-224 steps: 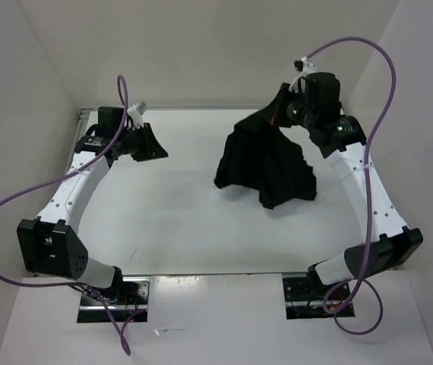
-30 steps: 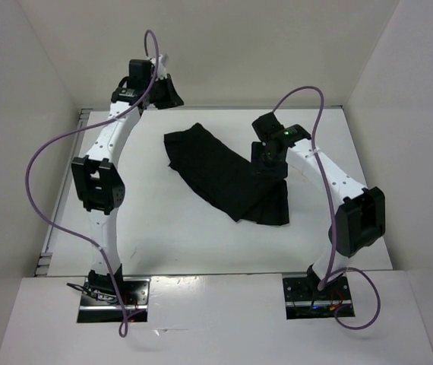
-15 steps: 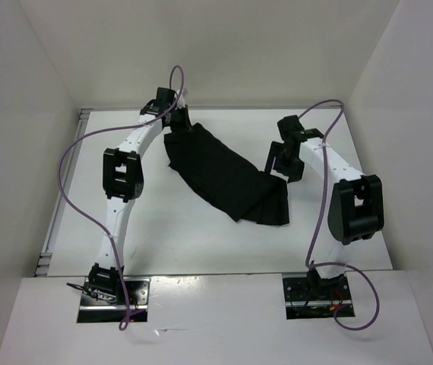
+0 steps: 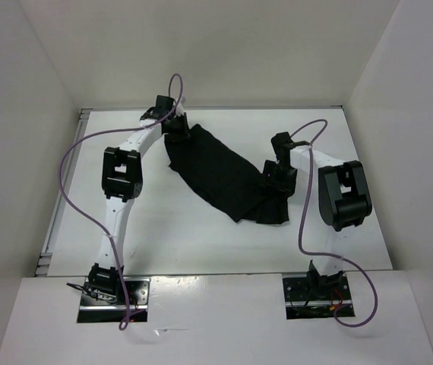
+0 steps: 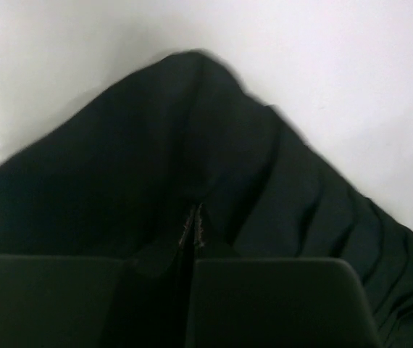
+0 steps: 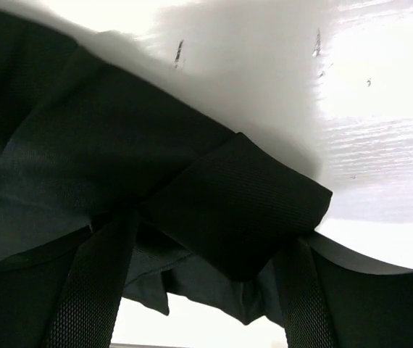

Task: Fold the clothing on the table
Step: Fold the skirt

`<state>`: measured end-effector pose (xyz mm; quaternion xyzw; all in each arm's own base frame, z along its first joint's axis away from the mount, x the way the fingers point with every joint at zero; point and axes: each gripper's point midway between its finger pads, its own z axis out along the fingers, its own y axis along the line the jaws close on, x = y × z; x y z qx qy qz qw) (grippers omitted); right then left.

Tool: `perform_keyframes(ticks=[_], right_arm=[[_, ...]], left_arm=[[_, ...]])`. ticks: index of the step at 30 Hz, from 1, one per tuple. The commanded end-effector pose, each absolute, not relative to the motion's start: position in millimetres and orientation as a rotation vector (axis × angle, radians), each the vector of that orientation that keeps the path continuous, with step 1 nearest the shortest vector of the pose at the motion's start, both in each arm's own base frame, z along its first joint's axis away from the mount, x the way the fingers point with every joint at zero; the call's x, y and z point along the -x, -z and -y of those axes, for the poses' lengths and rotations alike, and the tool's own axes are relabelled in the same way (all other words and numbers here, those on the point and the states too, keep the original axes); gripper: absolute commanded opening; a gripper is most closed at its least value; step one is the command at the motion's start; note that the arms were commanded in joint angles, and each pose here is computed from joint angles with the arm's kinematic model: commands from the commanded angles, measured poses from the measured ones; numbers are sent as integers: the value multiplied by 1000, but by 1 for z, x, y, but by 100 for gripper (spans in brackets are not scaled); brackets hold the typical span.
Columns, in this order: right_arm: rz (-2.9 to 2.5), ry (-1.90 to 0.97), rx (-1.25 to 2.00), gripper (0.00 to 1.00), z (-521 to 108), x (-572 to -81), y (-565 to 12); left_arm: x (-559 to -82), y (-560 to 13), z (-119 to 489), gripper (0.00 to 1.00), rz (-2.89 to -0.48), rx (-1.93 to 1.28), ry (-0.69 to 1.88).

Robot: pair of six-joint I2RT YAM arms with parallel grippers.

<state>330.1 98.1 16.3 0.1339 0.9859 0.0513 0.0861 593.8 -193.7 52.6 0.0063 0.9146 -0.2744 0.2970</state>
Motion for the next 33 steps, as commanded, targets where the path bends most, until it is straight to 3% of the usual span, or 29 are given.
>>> perform_keyframes(ticks=[1, 12, 17, 20, 21, 33], right_arm=[[-2879, -34, -471, 75, -81, -351, -6], [-2726, -144, -522, 72, -69, -456, -17], [-2565, -198, -416, 74, -69, -492, -82], [-2533, -176, -358, 82, -55, -485, -113], [-2543, -162, -371, 98, -45, -480, -112], [-2533, -168, -370, 99, 8, -457, -105]], left_arm=[[-580, -38, 191, 3, -2464, 29, 773], [-481, -1, 188, 3, -2633, 164, 765], [-455, -9, 194, 3, -2642, 148, 731], [-459, -20, 195, 3, -2628, 143, 733], [-460, -25, 196, 3, -2618, 140, 736], [-482, -48, 177, 3, -2571, 143, 638]])
